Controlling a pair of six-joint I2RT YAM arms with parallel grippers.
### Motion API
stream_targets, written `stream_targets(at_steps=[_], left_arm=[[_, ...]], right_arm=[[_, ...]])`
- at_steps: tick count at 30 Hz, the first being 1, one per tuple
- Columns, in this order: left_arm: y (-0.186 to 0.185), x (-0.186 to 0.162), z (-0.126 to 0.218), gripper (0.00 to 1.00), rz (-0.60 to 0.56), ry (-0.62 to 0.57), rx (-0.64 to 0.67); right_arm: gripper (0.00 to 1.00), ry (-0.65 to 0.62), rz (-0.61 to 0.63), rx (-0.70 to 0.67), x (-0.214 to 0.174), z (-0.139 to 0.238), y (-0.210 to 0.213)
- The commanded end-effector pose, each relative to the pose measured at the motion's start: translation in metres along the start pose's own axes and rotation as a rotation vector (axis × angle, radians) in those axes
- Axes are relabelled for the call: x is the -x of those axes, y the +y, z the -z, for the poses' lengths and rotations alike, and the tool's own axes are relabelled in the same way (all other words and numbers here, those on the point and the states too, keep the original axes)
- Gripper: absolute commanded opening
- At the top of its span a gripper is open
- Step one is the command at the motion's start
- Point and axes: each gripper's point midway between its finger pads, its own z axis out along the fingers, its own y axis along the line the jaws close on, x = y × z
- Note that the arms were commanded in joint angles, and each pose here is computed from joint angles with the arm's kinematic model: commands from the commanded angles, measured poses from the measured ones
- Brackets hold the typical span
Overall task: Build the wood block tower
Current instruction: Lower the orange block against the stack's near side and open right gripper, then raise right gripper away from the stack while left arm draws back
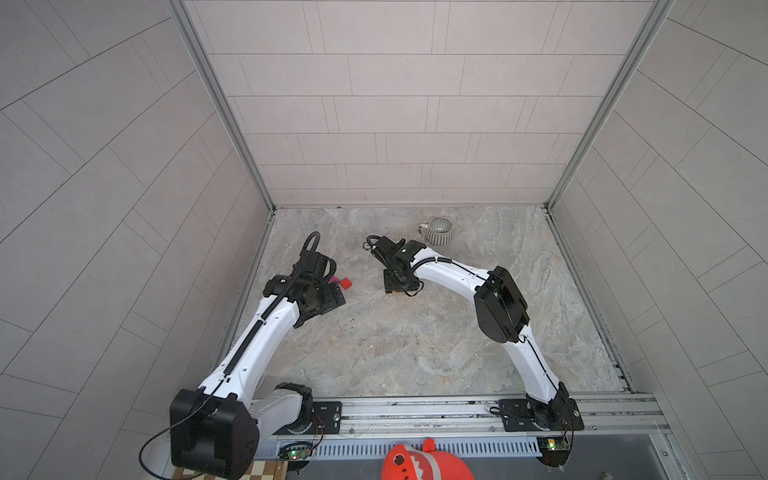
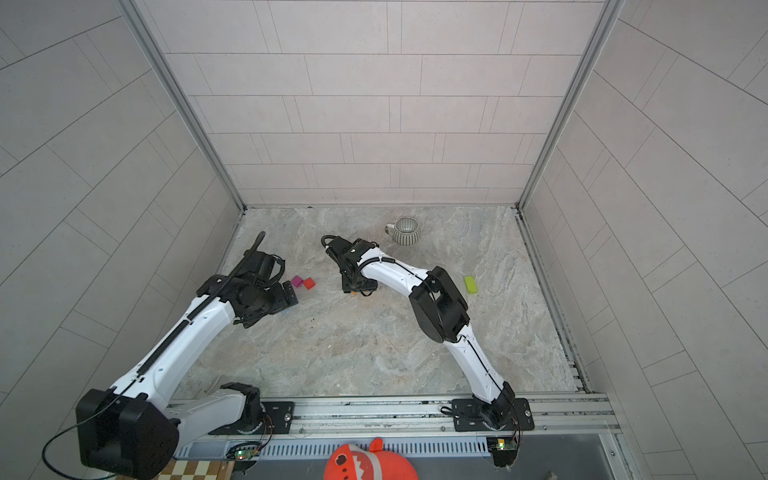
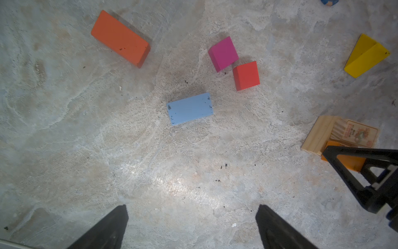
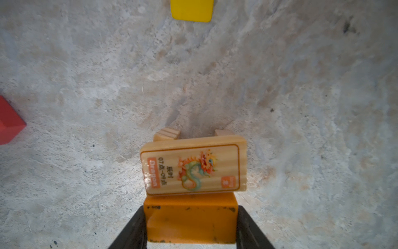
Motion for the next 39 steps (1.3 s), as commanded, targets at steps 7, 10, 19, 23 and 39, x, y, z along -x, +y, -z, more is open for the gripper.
stream_targets(at_steps=[7,10,19,23,39], left_arm=[[0.003,-0.002,0.002,1.0,-0.002,-0.002,0.0],[0.003,-0.002,0.002,1.0,-0.003,-0.003,-0.001],[0.002,-0.003,0.002,1.0,-0.009,0.002,-0.008],[0.002,-0.003,0.002,1.0,-0.012,0.001,-0.008],[-0.003,0.005,0.011,1.0,-0.1,-0.054,-0.053]], right_arm=[[0.58,-0.064,-0.059,0.008,0.013,0.023,0.0],[0.6,-0.068,-0.064,0.015,0.014,0.023,0.001],[0.65,-0.064,-0.062,0.024,0.013,0.025,0.002],[0.68,-0.066,-0.058,0.025,0.013,0.027,0.002],[0.74,-0.157,0.04,0.081,0.007,0.08,-0.014]])
